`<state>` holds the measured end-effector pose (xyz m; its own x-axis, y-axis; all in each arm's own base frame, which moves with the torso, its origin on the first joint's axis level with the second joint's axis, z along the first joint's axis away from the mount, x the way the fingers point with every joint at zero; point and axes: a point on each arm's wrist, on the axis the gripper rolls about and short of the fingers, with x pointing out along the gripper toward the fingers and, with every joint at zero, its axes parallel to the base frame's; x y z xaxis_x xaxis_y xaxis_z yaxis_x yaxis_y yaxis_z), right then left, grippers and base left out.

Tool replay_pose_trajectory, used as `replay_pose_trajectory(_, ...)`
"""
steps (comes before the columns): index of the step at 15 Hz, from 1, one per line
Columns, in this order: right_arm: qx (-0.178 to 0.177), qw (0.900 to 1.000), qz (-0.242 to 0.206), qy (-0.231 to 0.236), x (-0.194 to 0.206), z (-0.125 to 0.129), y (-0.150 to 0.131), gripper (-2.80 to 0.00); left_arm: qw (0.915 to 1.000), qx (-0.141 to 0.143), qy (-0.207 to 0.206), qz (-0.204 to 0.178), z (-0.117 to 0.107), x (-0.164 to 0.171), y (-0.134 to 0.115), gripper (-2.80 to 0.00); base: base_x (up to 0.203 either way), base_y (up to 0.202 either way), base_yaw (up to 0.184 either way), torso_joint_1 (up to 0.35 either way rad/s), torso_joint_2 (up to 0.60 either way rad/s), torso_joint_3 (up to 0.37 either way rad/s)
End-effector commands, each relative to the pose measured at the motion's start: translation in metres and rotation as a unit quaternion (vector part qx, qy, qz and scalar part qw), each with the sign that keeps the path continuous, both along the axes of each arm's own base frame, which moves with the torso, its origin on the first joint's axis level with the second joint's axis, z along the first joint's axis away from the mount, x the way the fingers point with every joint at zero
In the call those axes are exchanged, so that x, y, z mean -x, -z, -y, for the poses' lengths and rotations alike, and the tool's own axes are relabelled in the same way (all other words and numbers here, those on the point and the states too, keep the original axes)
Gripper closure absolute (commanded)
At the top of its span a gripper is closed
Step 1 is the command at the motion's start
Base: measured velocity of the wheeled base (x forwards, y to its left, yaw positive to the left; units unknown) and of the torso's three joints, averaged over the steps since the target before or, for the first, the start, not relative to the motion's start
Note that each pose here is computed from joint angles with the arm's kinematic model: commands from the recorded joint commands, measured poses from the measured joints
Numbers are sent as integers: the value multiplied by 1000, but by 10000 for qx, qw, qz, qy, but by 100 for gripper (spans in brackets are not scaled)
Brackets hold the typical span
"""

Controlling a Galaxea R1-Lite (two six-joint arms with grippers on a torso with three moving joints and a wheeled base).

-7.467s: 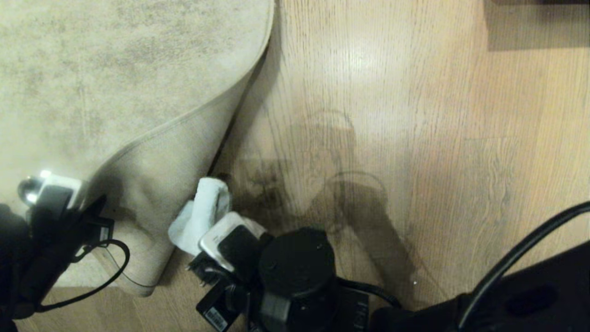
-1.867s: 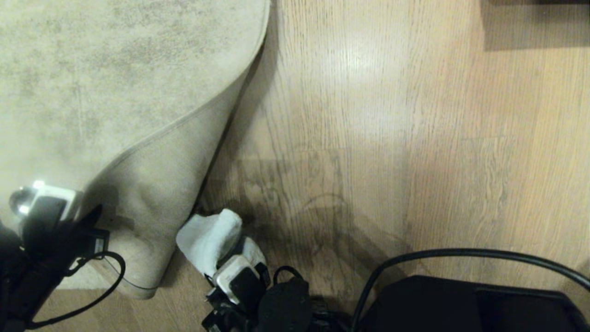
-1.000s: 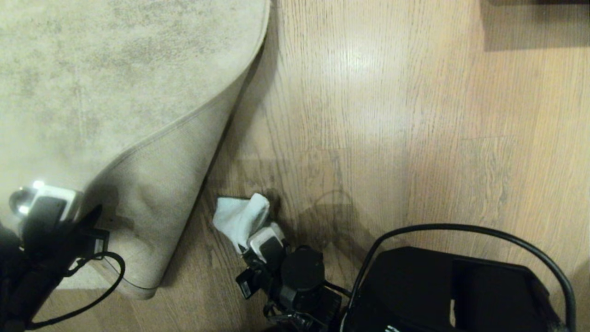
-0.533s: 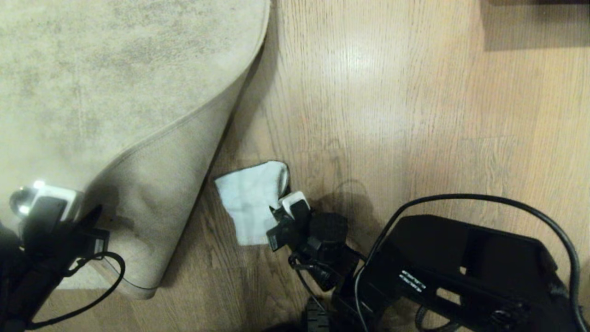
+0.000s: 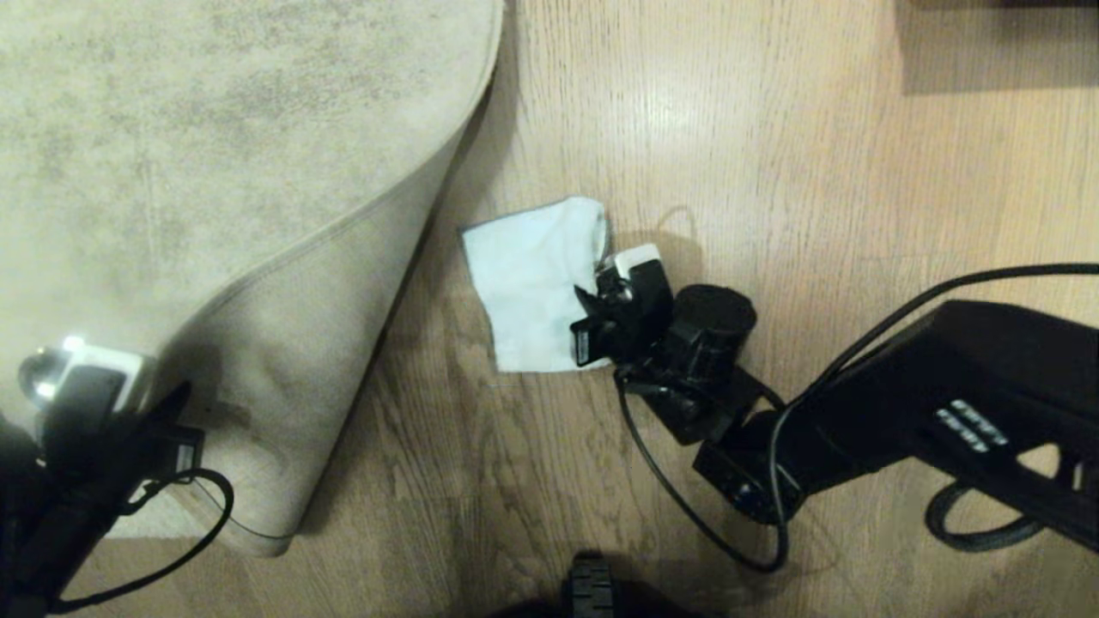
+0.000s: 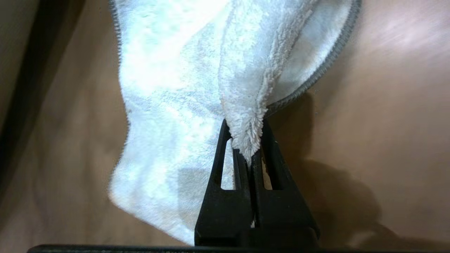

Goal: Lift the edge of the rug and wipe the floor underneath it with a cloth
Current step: Wipe the floor under the carpet with a rag

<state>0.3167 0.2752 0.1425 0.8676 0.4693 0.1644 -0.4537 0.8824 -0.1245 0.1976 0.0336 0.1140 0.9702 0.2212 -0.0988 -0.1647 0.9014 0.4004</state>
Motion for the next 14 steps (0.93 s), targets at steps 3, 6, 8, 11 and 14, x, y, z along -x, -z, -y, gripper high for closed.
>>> replay_pose_trajectory(3,-260,9974,339,583,24,76,-94,0,10000,-22,12,39,0,0,-1,0,0,0,0,0,0,0)
replay_pose_trajectory(6,-59,9944,112,1051,41,130,-120,0,10000,-28,40,38,1,0,-1,0,0,0,0,0,0,0)
replay_pose_trajectory(8,75,9912,-34,1324,51,168,-125,0,10000,-27,47,34,1,0,-1,0,0,0,0,0,0,0)
replay_pose_trajectory(11,209,9856,-185,1667,73,218,-119,0,10000,-26,55,30,1,0,-1,0,0,0,0,0,0,0)
replay_pose_trajectory(14,263,9813,-200,1897,109,257,-109,0,9999,-25,120,7,4,-1,0,0,0,0,0,0,0,0)
